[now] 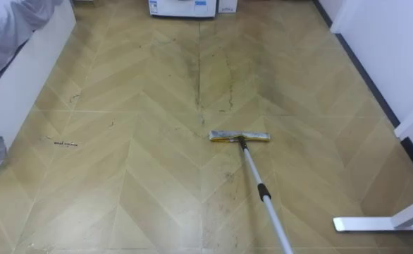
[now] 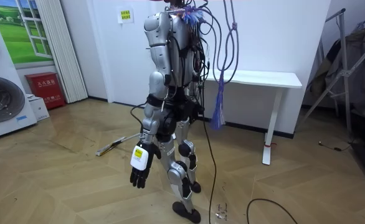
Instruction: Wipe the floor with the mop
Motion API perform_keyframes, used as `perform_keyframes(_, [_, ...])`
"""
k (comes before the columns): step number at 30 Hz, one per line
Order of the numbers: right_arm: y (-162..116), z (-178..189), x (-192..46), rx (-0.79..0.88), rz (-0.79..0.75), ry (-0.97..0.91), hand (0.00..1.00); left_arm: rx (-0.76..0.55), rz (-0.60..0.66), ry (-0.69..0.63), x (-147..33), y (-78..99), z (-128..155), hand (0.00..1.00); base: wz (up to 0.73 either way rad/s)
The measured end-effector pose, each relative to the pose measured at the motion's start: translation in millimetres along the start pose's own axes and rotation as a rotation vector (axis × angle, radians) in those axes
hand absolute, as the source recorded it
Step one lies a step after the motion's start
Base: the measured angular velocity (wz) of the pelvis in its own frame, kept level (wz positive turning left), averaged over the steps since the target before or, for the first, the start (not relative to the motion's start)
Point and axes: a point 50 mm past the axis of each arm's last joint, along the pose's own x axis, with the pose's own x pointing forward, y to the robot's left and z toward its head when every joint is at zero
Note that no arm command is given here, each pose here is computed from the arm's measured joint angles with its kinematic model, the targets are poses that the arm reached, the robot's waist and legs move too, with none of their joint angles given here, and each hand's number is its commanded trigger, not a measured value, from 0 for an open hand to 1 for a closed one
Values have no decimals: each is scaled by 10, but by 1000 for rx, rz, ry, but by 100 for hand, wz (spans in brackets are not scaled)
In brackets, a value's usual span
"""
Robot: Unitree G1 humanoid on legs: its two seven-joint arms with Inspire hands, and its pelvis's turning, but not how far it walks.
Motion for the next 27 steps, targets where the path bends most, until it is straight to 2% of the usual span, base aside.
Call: perform_keyframes(27, [1, -7, 4, 4, -2, 9, 100, 2, -22, 14, -3, -20, -36, 0, 0])
